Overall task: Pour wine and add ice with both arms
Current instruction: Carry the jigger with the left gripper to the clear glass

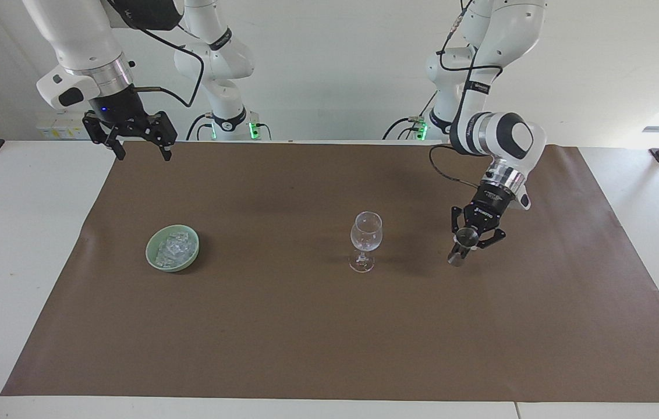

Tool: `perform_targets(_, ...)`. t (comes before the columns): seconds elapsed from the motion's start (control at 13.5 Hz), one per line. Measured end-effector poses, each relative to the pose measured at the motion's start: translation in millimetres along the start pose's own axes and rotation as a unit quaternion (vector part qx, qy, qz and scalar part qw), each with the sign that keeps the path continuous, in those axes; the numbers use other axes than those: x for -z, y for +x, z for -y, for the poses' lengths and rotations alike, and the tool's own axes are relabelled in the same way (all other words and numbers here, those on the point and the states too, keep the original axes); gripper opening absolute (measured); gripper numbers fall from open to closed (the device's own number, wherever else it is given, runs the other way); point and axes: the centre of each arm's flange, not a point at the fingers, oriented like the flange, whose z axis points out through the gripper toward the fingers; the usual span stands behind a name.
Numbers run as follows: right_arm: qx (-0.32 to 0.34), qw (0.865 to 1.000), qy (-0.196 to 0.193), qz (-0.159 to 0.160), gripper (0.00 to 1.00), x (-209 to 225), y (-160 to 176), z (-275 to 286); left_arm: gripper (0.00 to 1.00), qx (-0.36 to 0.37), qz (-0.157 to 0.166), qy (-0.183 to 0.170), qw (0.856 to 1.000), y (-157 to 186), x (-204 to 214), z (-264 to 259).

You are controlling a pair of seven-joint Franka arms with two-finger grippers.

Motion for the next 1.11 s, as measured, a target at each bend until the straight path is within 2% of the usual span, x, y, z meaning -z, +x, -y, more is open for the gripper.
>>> perform_targets(0.37,0.000,1.000,0.000,0.000,1.00,0.0,0.0,0.0,0.21,-0.038,-0.006,0.015,0.999,-41.3,-17.9,55.2)
perform_targets(1.11,0.000,1.000,0.000,0.000,1.00,0.0,0.0,0.0,0.21,-0.154,-0.002,0.031,0.988,-46.8,-23.5,75.5)
